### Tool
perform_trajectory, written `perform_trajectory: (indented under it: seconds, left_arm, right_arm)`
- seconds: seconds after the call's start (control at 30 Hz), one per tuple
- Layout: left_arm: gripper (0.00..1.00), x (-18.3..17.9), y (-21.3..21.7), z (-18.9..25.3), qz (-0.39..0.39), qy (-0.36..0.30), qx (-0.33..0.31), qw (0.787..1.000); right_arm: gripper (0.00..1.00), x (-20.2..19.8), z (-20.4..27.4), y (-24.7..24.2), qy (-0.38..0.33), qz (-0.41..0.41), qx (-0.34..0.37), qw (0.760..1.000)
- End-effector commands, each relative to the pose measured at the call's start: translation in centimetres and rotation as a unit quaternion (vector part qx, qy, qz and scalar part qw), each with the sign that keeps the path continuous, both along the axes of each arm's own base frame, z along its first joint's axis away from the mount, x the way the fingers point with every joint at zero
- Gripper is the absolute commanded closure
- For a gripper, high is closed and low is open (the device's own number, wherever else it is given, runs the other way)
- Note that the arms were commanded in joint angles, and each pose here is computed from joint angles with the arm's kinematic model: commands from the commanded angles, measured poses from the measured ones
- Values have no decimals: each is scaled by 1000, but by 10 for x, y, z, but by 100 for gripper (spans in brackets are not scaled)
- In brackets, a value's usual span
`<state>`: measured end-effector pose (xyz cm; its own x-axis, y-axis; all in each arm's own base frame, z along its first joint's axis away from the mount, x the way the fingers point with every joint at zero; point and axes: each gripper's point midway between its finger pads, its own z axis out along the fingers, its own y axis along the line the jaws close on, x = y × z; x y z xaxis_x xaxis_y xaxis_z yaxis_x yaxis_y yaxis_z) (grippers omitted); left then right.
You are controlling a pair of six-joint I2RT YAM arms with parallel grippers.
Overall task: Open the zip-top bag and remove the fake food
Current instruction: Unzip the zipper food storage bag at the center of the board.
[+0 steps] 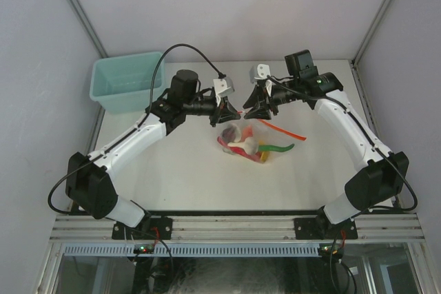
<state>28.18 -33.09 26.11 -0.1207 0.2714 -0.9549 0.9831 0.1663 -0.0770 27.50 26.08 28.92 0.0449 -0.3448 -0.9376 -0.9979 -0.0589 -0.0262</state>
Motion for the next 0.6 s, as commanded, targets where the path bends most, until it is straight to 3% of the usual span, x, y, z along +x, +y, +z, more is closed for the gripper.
perform_trajectory:
  seconds: [0.0,0.57]
  left_arm:
    - [100,-8,-6,51,-23,-39,-44,998]
    - [100,-10,-5,50,-24,-35,-44,998]
  right_arm:
    - [61,11,21,1,-53,-17,6,998]
    - [66,5,1,7,-46,-3,-12,999]
